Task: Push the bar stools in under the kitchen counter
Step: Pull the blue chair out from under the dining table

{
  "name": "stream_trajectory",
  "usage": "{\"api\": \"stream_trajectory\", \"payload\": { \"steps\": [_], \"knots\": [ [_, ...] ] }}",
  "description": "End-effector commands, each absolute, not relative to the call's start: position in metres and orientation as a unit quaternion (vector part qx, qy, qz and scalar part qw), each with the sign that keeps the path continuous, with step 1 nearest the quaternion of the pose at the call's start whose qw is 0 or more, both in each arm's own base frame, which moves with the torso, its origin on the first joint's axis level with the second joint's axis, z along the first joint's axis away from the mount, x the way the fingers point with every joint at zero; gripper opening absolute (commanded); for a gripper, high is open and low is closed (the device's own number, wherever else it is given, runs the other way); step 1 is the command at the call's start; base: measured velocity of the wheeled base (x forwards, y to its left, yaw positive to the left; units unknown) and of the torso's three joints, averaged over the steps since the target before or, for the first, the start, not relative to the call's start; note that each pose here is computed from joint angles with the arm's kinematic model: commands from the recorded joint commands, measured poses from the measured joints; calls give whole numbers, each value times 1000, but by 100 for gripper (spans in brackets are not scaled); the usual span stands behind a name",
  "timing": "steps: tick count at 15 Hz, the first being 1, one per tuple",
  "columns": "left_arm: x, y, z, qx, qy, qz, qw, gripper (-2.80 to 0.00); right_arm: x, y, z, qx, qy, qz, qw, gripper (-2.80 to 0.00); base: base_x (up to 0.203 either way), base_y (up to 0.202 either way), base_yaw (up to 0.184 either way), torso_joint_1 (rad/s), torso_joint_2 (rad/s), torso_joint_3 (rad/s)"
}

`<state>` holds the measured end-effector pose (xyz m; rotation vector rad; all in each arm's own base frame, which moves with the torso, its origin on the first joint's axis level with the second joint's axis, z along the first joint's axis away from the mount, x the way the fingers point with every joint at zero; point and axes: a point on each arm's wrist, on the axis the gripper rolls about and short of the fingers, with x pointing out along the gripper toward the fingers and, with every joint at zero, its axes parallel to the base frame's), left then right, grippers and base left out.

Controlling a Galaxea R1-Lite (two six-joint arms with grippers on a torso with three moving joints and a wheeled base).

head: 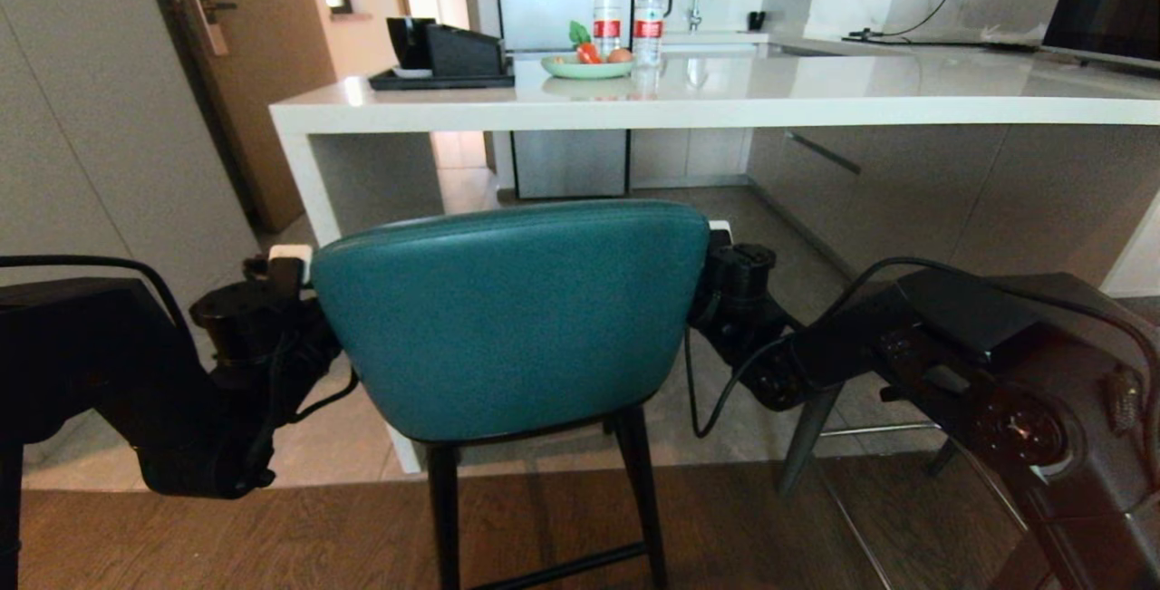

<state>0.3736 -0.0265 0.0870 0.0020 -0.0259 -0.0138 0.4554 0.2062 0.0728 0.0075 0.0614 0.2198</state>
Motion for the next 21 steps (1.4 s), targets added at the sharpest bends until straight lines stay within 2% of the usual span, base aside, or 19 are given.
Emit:
{"api": "stream_trajectory", "payload": {
  "steps": [1, 7, 11, 21],
  "knots": [
    [374, -27, 91, -2, -23, -7, 1000, -280, 445, 202, 75, 3, 32, 110, 993, -280, 0, 0, 0, 0, 0, 0],
    [375, -26, 87, -2, -18, -6, 1000, -280, 386, 216, 101, 10, 15, 144, 989, -280, 0, 0, 0, 0, 0, 0],
    [372, -26, 89, -1, -18, -7, 1000, -280, 368, 222, 102, 11, 17, 150, 988, -280, 0, 0, 0, 0, 0, 0],
    [309, -24, 92, 0, 18, -35, 999, -280, 399, 205, 60, 2, 47, 117, 992, -280, 0, 0, 0, 0, 0, 0]
  ]
}}
